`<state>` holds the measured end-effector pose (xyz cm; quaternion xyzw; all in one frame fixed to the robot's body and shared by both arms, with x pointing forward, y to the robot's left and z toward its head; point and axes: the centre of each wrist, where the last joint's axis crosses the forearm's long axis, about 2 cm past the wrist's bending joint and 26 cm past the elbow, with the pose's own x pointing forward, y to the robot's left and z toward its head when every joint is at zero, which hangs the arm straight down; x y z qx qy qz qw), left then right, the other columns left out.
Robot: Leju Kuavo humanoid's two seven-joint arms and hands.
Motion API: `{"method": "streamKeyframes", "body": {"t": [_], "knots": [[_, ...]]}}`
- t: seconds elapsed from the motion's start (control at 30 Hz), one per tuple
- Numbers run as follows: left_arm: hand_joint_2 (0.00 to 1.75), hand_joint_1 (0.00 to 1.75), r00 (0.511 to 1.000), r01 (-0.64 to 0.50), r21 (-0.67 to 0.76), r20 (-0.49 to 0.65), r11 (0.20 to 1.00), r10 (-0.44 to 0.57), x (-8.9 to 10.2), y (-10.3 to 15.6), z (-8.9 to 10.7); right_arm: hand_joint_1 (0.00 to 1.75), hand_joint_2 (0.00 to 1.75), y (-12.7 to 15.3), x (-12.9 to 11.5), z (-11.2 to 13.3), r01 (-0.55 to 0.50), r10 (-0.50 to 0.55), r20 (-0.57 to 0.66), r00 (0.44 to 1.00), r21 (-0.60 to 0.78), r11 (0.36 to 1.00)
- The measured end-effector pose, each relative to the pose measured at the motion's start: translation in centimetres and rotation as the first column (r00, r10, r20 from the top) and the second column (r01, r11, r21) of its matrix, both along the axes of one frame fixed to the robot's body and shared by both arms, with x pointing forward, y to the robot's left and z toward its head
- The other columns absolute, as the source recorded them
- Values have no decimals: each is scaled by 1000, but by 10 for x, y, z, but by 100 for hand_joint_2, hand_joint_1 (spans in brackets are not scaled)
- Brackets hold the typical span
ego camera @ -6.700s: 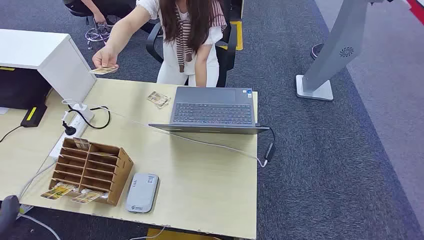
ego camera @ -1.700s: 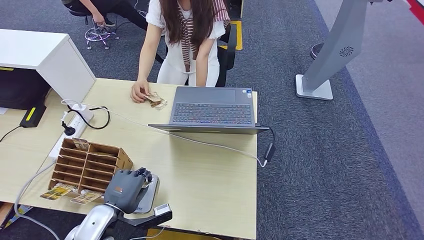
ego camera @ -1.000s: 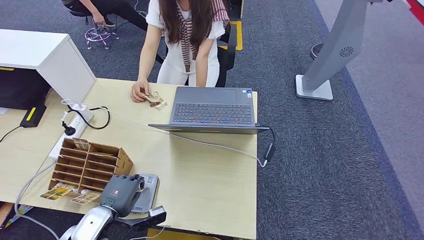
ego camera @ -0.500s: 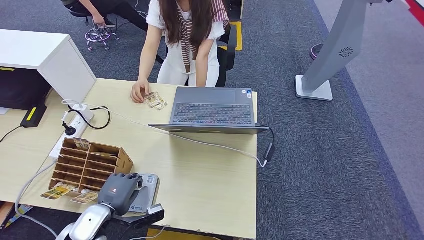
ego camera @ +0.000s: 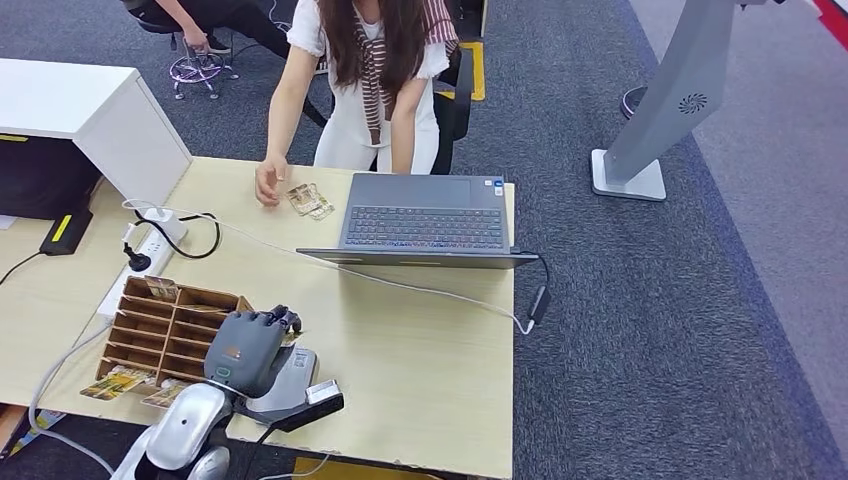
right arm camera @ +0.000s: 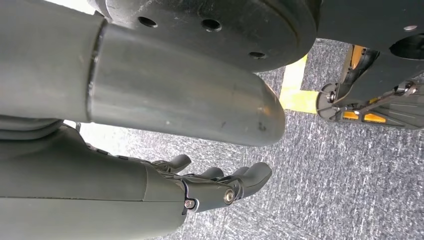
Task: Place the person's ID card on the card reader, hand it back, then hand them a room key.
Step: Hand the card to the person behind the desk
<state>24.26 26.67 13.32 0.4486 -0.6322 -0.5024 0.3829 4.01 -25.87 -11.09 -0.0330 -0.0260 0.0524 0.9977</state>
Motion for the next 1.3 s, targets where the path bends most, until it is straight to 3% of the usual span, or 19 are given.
{"method": "streamKeyframes", "body": {"t": [0.2,0.33,0.47,0.6,0.73,0.87,1.2,1.3], "knots": [[175,175,968,46,-70,248,996,-27,25,-10,46,0,0,0,0,0,-29,29,2,1000,-1,1000],[175,175,914,45,-70,405,997,-13,49,-5,84,0,0,1,0,0,-74,74,-1,997,2,997],[175,175,845,-16,-32,534,999,31,82,8,123,0,0,1,1,0,-121,121,3,993,5,993],[175,175,818,-110,-7,567,994,95,116,28,146,0,0,0,3,0,-150,150,8,989,8,989],[175,175,818,-193,11,553,981,155,146,48,156,0,0,0,5,0,-173,173,10,985,3,985],[175,175,828,-251,13,521,968,208,163,66,154,0,0,0,6,1,-178,178,6,984,1,984],[175,175,857,-305,16,440,952,267,176,84,131,0,0,0,6,1,-181,181,3,984,-2,984],[175,44,862,-315,17,423,949,279,177,87,125,0,0,0,6,1,-180,180,3,984,-3,984]]}}
